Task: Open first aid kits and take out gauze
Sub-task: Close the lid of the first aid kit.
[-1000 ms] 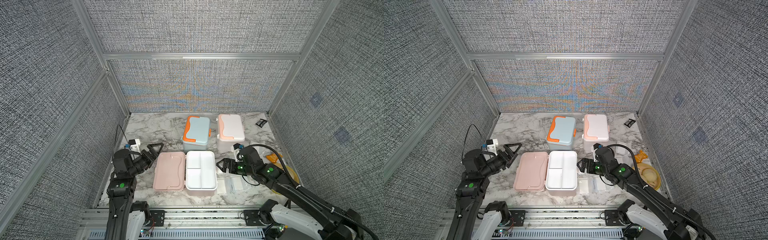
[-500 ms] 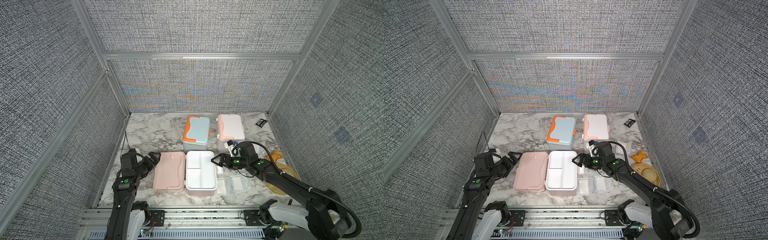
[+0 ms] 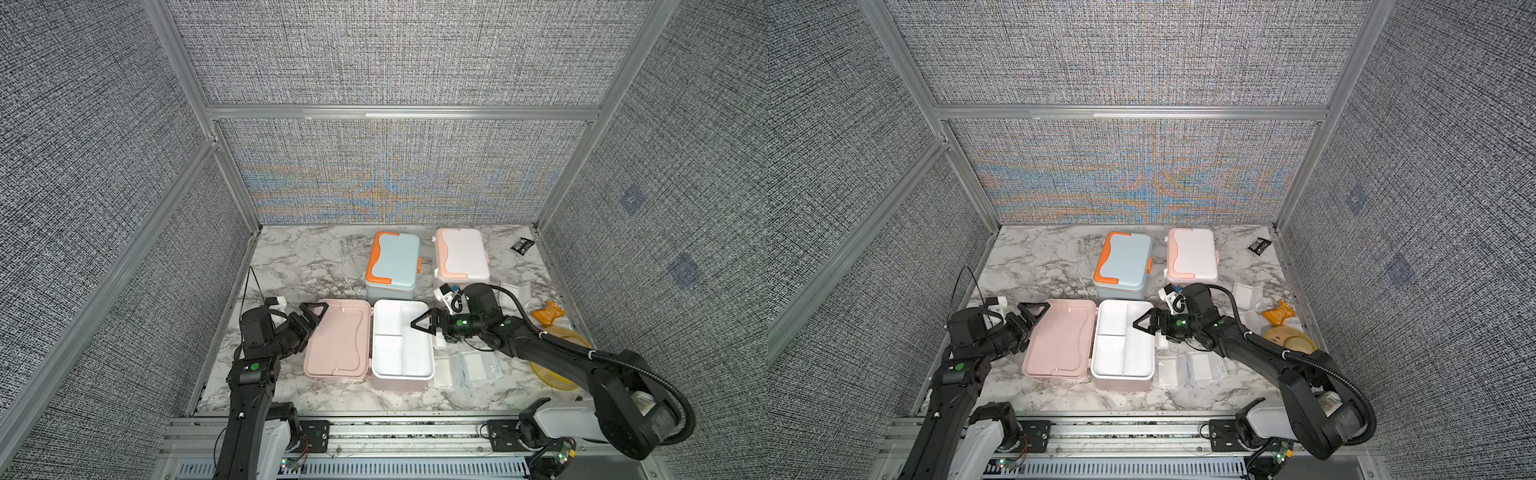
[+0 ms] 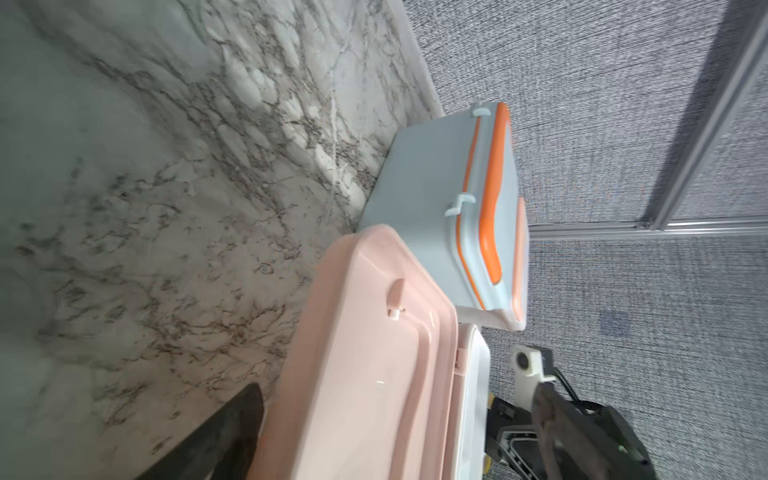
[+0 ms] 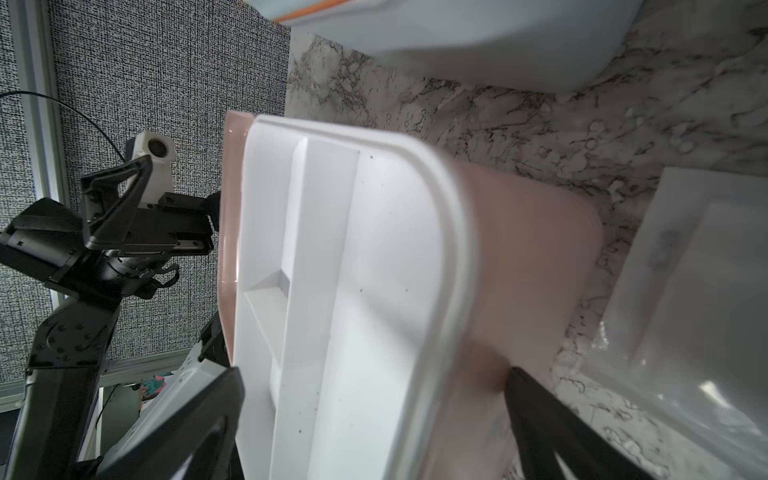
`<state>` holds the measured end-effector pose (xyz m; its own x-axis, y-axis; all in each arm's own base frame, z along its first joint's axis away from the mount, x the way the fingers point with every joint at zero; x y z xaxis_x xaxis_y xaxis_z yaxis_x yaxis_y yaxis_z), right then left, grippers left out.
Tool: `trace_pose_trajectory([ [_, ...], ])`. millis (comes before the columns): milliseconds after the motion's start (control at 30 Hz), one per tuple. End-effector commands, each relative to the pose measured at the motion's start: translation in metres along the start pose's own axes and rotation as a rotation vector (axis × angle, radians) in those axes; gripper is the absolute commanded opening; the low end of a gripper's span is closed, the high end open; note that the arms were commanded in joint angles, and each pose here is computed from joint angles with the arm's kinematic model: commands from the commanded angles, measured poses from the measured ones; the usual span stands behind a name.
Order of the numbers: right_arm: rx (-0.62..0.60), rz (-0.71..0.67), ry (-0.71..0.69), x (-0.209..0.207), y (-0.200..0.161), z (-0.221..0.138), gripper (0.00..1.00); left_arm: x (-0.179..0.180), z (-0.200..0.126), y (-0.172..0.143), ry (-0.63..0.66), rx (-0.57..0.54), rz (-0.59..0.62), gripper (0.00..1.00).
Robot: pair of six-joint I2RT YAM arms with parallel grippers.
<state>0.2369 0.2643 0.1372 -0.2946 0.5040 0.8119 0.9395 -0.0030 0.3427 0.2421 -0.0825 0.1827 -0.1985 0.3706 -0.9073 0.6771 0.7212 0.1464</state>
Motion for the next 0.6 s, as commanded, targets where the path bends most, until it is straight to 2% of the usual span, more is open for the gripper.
trace_pose_trajectory([
  [0,-0.007,-0.036,0.066,0.017,0.005,0.001,0.99,-0.037,-0.008,-0.006,-0.133,0.056,0.011,0.99],
  [200,-0.01,-0.031,0.065,0.019,0.006,0.005,0.99,-0.058,-0.019,-0.004,-0.165,0.047,0.041,0.99],
  [567,-0.003,-0.021,0.063,0.023,0.005,0.014,0.99,-0.073,-0.027,-0.001,-0.181,0.029,0.063,0.99],
])
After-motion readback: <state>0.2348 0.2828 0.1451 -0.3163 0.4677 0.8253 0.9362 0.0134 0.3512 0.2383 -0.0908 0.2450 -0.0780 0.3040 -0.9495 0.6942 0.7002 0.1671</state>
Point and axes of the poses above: each gripper's point midway between its finger pads, its own z axis out along the fingers, its own x axis along the line the jaws close on, y = z × x, the point moved 1 cm from there along -z, back along the fingers, and after that the axes turned 5 degrees about -z, right-handed, at the moved point
